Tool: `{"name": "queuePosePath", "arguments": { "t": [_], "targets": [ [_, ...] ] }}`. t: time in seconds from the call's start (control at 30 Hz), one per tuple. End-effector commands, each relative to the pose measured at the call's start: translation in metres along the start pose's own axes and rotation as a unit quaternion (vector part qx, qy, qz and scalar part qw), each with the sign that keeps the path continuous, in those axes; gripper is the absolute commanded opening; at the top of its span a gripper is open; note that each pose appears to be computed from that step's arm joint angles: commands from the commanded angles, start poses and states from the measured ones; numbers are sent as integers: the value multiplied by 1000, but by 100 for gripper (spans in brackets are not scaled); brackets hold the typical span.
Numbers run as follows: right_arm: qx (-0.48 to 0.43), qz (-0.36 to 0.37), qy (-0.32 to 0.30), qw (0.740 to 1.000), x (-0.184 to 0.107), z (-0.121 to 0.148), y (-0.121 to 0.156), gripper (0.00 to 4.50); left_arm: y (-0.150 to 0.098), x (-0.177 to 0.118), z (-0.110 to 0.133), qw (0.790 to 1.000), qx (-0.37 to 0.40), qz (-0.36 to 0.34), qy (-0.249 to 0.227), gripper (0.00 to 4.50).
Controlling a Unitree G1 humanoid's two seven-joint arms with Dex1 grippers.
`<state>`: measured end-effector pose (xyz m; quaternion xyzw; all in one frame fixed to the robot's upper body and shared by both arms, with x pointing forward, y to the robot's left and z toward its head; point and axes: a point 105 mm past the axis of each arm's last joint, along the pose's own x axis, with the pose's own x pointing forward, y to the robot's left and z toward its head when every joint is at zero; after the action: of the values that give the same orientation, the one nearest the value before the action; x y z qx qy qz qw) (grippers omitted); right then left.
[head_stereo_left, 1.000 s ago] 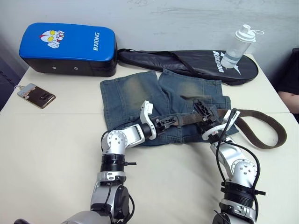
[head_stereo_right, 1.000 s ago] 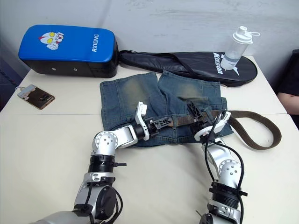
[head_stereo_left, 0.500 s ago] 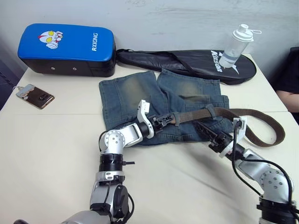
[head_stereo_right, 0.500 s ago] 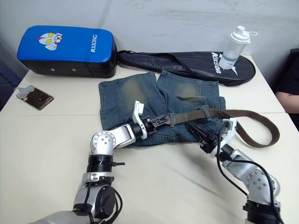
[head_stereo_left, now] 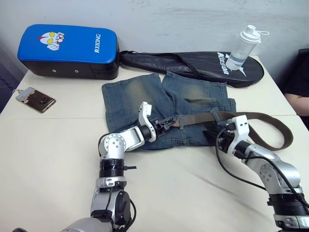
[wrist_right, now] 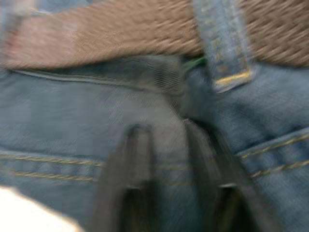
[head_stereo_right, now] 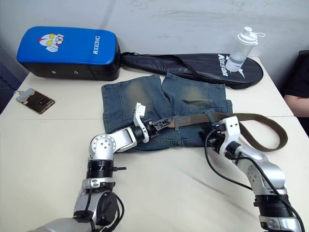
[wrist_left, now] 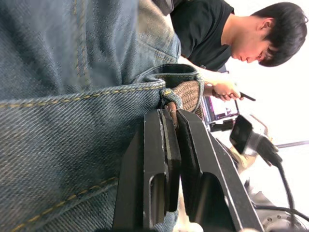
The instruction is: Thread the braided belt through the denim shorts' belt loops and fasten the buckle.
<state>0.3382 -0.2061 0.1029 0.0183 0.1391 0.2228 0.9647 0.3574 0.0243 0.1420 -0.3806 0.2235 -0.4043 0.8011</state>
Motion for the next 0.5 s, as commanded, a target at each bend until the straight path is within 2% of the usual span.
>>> {"name": "queuePosePath", "arguments": {
  "t": [0.03, 0.23, 0.37, 0.5],
  "targets": [
    [11, -53, 54, 997, -3, -31, -18, 3, -3, -32, 37, 997, 41, 14, -59, 0],
    [16, -68, 68, 995, -3, -37, -28, 3, 7, -93, 61, 988, 112, 80, -66, 0],
    [12, -68, 68, 995, -1, -36, -33, 3, 3, -112, 62, 987, 126, 83, -57, 0],
    [7, -68, 60, 996, -1, -29, -37, 3, 11, -124, 55, 985, 126, 107, -45, 0]
  ]
}}
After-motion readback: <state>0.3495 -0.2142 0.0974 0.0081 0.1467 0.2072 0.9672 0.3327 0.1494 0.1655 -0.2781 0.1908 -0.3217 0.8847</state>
